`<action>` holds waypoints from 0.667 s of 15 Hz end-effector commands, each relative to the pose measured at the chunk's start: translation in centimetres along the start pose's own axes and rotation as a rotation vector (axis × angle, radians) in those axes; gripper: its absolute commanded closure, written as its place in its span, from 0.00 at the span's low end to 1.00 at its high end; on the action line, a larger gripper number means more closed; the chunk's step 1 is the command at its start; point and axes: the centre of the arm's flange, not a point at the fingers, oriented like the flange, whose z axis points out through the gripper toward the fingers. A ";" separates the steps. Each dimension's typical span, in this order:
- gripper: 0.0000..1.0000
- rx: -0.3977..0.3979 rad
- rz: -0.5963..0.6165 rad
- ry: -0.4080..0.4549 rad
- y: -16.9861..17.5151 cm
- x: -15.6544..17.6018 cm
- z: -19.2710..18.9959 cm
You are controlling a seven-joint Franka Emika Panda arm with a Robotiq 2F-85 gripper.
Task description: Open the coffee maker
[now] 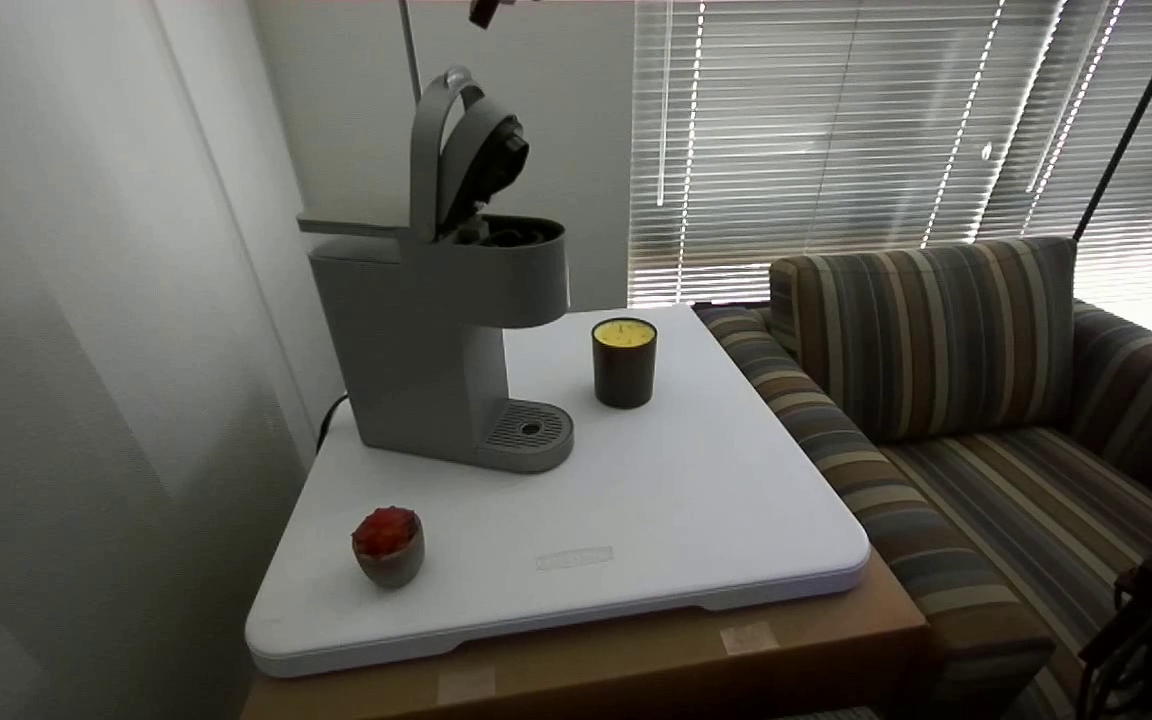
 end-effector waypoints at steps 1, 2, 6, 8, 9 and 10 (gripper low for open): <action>1.00 0.013 -0.171 -0.109 1.2 -0.9 -3.5; 1.00 0.014 -0.223 -0.132 1.1 -1.4 -4.3; 0.67 0.003 -0.387 -0.180 0.9 -1.9 -6.9; 0.52 -0.002 -0.439 -0.181 1.2 -1.1 -8.0; 0.44 -0.006 -0.461 -0.182 1.3 -0.6 -8.5; 0.38 -0.009 -0.479 -0.178 1.4 -0.1 -8.9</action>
